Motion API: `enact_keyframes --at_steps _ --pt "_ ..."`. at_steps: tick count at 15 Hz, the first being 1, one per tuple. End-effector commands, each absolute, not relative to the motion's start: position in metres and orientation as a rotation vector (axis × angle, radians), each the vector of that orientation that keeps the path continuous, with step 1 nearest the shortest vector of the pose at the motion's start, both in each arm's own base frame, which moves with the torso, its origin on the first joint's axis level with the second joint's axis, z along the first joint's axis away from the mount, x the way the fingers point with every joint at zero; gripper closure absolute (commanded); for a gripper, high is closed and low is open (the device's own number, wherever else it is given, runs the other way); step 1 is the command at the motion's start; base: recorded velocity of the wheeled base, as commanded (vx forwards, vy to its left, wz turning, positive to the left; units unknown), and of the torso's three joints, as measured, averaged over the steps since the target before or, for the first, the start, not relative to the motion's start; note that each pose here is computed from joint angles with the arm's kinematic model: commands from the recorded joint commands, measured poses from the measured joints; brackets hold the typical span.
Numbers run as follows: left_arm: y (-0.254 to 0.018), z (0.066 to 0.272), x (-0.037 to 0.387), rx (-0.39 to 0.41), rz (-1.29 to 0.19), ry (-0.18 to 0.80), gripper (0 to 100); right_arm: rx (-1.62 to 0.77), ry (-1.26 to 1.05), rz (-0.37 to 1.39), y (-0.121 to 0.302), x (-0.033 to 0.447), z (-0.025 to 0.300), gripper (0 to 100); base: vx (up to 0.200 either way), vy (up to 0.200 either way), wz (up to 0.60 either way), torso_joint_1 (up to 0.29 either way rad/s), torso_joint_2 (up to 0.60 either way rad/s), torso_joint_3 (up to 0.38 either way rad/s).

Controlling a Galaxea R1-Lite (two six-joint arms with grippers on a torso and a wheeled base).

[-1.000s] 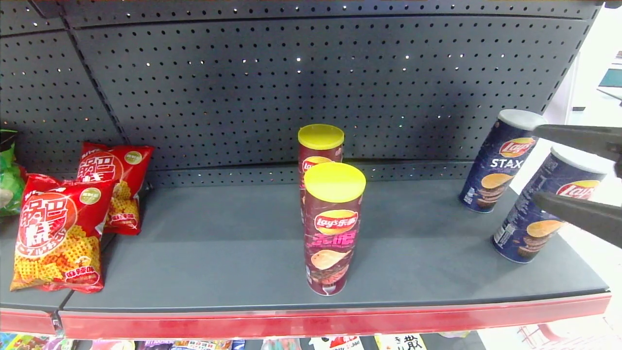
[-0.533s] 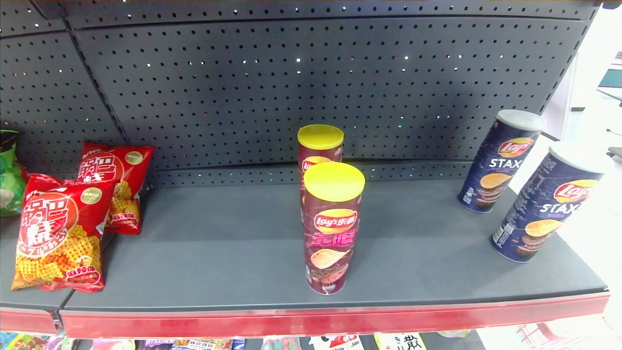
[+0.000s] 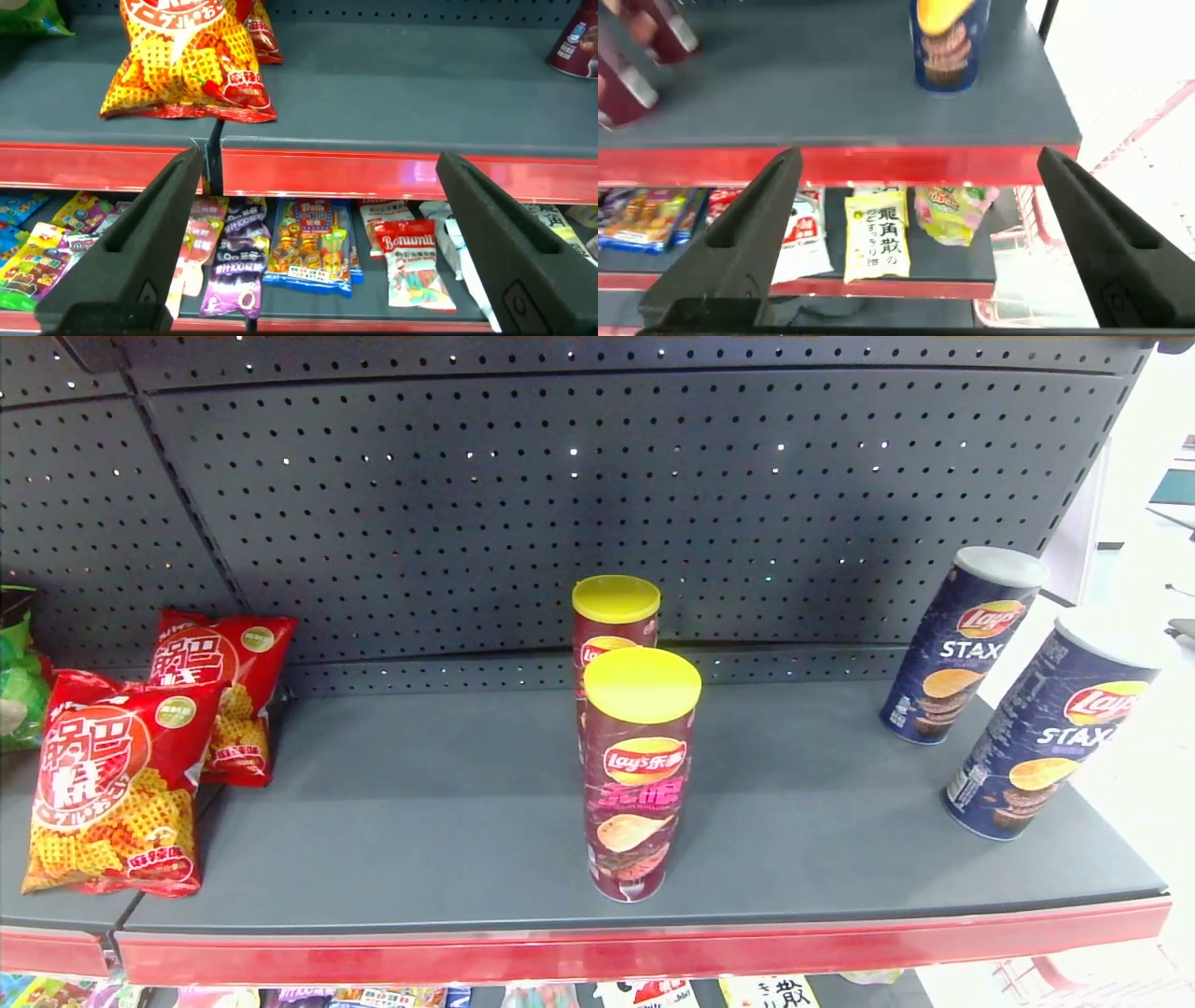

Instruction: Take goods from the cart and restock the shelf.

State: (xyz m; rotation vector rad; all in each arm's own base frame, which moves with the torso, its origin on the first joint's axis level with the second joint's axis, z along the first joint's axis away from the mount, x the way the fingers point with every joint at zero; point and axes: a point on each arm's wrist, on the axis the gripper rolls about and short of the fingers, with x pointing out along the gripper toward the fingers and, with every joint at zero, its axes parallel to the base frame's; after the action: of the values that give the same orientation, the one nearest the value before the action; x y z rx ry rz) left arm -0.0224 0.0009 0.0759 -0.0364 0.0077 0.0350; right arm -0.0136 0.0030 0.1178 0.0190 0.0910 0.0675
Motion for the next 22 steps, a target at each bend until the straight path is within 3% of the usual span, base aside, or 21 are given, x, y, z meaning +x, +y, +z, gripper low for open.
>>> enact_keyframes --at_steps 1,22 --pt "0.001 0.076 -0.022 -0.037 0.035 0.009 0 0.007 0.064 0.072 0.003 -0.011 0.086 0 0.0 0.0 0.0 0.0 0.0 0.0" --pt "0.001 0.076 -0.022 -0.037 0.035 0.01 0 -0.005 0.002 0.0 0.0 -0.023 0.075 0 0.0 0.0 0.0 0.0 0.0 0.0"
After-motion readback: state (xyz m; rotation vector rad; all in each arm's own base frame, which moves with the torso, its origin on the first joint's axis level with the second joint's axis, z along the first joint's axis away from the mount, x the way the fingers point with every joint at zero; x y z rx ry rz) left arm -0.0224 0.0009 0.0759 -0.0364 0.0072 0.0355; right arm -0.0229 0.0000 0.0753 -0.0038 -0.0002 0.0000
